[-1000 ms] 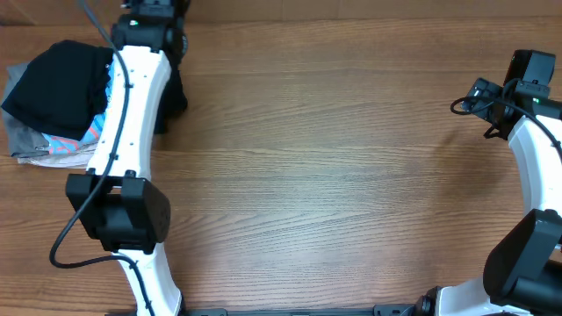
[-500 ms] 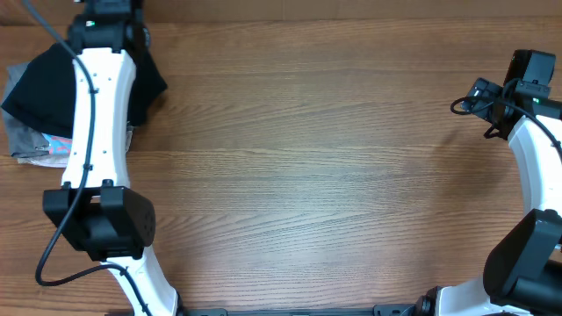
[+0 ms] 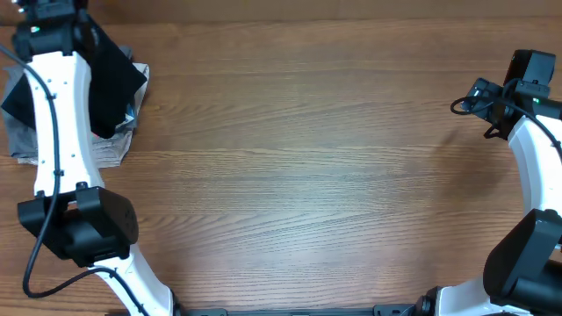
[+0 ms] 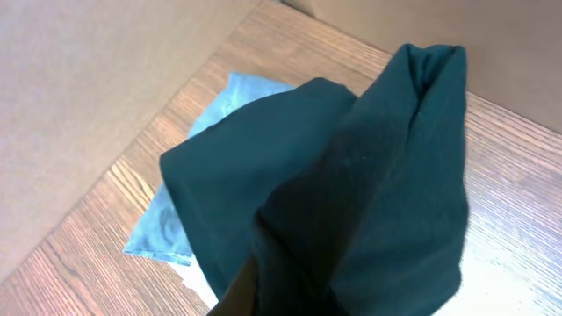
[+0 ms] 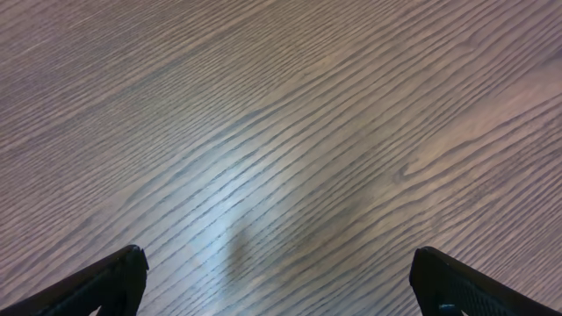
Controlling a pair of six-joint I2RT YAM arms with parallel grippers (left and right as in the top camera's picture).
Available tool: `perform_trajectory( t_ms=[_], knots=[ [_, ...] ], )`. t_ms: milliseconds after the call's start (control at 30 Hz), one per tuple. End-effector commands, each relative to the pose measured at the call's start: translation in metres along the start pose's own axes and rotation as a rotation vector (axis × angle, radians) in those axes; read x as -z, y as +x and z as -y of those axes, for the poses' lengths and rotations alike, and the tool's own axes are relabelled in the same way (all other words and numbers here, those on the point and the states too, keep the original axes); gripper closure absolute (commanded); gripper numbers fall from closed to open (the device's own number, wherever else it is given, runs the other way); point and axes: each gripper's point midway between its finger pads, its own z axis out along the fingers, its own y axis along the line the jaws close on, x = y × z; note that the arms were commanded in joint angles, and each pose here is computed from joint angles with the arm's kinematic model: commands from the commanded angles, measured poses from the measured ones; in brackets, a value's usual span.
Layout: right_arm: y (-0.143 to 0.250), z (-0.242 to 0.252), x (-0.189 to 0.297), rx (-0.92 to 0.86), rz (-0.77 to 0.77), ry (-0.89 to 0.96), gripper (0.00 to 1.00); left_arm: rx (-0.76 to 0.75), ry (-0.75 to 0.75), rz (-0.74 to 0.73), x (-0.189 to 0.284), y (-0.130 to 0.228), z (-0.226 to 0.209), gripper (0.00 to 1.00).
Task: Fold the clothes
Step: 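Lift the folded shirt and carry it left onto the clothes stack, then lower the black shirt onto the stack and open the left gripper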
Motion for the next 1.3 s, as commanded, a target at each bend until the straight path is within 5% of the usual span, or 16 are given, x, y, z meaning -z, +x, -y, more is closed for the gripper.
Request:
perform_trajectory(
  t_ms=[0, 433, 833, 1133, 1200, 1267],
  knots=[
    [-0.001, 0.000, 0.000, 0.003, 0.006, 0.006, 0.00, 0.116, 0.009, 0.066, 0.018, -0.027, -0.031, 0.96],
    [-0.001, 0.000, 0.000, 0.003, 0.006, 0.006, 0.00, 0.186, -0.040, 0.061, -0.001, -0.034, -0.079, 0.96],
    [-0.001, 0.000, 0.000, 0.003, 0.006, 0.006, 0.00, 0.185, -0.033, -0.011, -0.036, -0.018, -0.081, 0.95],
    [-0.001, 0.000, 0.000, 0.003, 0.006, 0.006, 0.00, 0.202, -0.098, -0.023, -0.059, -0.014, -0.103, 0.84],
    [-0.001, 0.000, 0.000, 0.003, 0.006, 0.006, 0.00, 0.210, -0.076, -0.034, -0.062, -0.012, -0.104, 0.67],
    [-0.001, 0.000, 0.000, 0.003, 0.006, 0.006, 0.00, 0.217, -0.079, -0.041, -0.066, -0.010, -0.108, 0.60]
  ],
)
